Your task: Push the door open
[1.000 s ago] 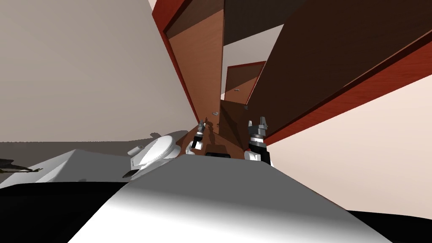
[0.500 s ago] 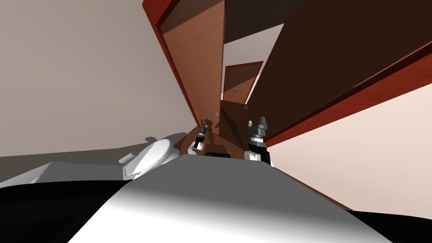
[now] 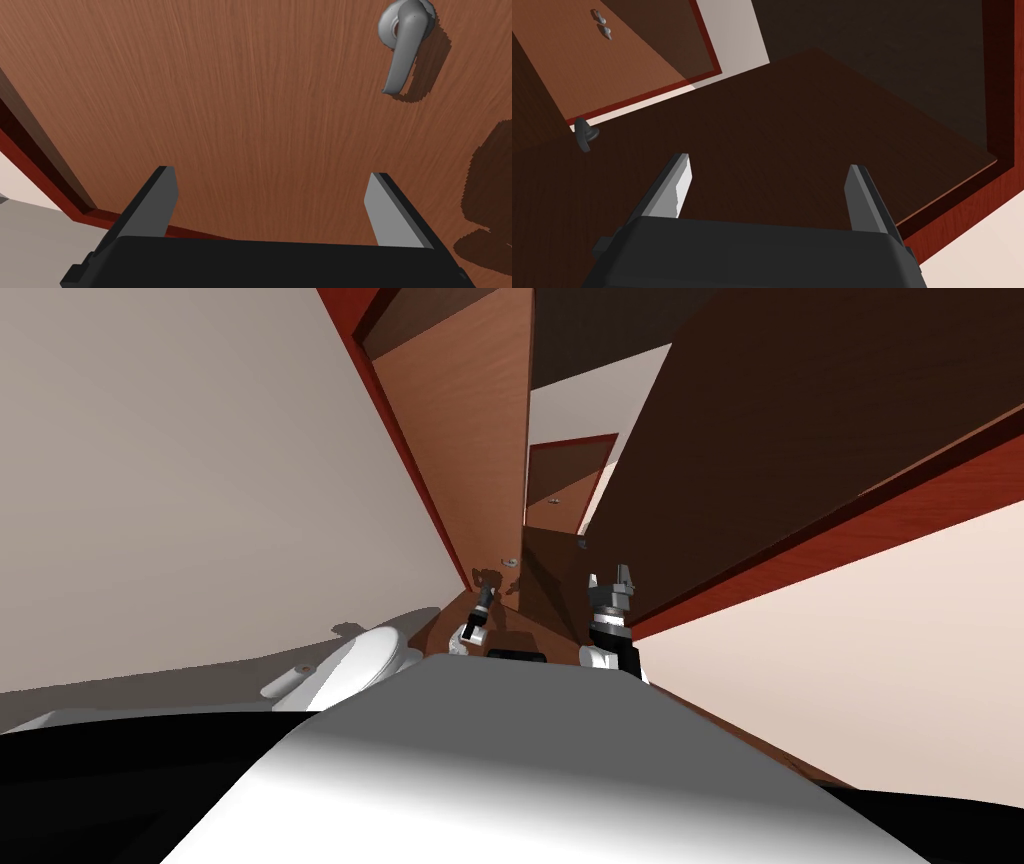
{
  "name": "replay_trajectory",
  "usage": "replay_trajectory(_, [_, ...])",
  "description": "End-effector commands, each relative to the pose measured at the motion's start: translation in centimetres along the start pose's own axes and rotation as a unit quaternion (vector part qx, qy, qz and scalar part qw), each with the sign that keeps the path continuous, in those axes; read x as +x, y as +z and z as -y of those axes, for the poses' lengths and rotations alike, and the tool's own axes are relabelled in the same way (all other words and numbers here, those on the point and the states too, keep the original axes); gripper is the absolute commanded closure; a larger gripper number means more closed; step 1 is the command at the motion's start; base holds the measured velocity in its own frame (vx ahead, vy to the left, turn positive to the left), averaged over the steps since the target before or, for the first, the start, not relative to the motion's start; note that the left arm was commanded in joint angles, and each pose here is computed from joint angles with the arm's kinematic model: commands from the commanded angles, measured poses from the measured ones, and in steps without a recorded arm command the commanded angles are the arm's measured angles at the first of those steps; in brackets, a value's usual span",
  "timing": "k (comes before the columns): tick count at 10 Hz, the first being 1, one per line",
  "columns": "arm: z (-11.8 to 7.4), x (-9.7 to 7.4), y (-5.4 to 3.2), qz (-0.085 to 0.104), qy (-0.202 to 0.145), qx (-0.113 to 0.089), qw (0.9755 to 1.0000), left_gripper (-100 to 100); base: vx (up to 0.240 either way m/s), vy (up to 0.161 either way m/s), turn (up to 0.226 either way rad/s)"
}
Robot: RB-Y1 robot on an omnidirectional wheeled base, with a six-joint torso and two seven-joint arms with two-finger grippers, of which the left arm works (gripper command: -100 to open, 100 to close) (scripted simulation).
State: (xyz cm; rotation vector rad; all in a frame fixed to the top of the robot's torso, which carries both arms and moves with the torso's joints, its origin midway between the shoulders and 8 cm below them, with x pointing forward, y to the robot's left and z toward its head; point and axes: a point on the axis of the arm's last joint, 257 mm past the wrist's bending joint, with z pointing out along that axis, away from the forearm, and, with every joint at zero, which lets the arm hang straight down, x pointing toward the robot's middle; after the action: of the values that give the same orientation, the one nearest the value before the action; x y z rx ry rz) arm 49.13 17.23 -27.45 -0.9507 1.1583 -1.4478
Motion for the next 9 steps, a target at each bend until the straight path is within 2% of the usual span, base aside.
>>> replay_trajectory(1, [-1.1,0.4,-0.13,-0.005,-0.002,-0.01,0.9999,-100,0.076,0.068,-0.078])
replay_trajectory(9, [-5.8,2.5,-0.96,-0.029,-0.007,-0.055,0.998,-100,0.082,0.067,-0.065])
